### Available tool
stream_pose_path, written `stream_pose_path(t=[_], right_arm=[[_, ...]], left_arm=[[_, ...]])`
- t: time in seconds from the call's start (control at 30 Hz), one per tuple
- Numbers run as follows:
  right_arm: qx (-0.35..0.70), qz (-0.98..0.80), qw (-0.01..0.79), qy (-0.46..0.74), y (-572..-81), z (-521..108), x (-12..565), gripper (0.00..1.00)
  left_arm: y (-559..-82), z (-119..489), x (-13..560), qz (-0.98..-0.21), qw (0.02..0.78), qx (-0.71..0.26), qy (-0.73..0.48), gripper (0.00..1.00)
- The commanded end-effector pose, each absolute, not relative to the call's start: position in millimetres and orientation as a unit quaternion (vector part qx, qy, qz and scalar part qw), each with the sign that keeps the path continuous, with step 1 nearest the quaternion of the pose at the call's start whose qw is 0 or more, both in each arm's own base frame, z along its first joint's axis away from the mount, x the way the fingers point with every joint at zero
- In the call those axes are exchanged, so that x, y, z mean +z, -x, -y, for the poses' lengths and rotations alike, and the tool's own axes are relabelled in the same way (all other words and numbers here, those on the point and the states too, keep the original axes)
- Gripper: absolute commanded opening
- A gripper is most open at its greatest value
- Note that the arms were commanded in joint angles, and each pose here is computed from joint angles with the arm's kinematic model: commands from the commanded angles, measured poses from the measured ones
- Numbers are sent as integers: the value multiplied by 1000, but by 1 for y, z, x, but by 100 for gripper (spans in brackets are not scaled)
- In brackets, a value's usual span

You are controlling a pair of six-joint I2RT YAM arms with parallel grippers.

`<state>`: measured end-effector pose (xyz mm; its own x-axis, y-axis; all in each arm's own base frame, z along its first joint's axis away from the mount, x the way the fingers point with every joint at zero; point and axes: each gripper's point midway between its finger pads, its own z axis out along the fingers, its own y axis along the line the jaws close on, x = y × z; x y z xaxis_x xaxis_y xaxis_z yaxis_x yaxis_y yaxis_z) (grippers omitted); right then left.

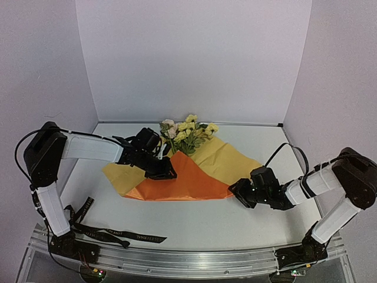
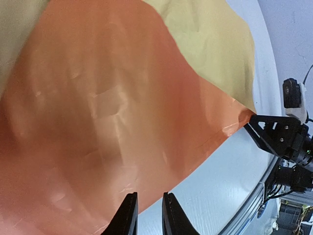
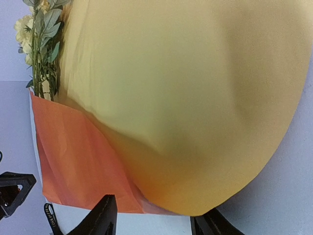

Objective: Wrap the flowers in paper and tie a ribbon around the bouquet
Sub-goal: Pick up the one-fourth-folded wrapping paper from the center of the board.

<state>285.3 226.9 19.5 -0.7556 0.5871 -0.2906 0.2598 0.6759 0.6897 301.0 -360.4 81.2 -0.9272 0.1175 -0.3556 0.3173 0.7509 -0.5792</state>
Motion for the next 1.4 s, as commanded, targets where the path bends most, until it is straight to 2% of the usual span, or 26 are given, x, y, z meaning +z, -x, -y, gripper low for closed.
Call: stream_pose_path(t=[0.0, 0.3, 0.5, 0.57, 0.9, 1.07, 1.37], right_arm=[[249, -901, 238, -265, -266, -197, -25, 46], [231, -897, 271, -263, -265, -180, -28, 28], [234, -898, 281, -245, -272, -186, -22, 5], [234, -897, 288, -241, -272, -185, -19, 0], [203, -895, 313, -244, -259, -146, -14, 0], [216, -897, 308, -230, -260, -153, -3, 0], [241, -900, 285, -224, -264, -171, 21, 0]], left_arm=[[-302, 390, 77, -914, 135, -348, -160, 19], [-307, 405, 58, -914, 119, -348, -170, 18], [-309, 410, 55, -914, 116, -350, -168, 18], [-309, 411, 57, -914, 116, -351, -167, 18], [-298, 428, 72, -902, 112, -375, -180, 18], [-282, 461, 92, -875, 138, -393, -247, 18], [-268, 514, 66, -842, 157, -382, -347, 17]])
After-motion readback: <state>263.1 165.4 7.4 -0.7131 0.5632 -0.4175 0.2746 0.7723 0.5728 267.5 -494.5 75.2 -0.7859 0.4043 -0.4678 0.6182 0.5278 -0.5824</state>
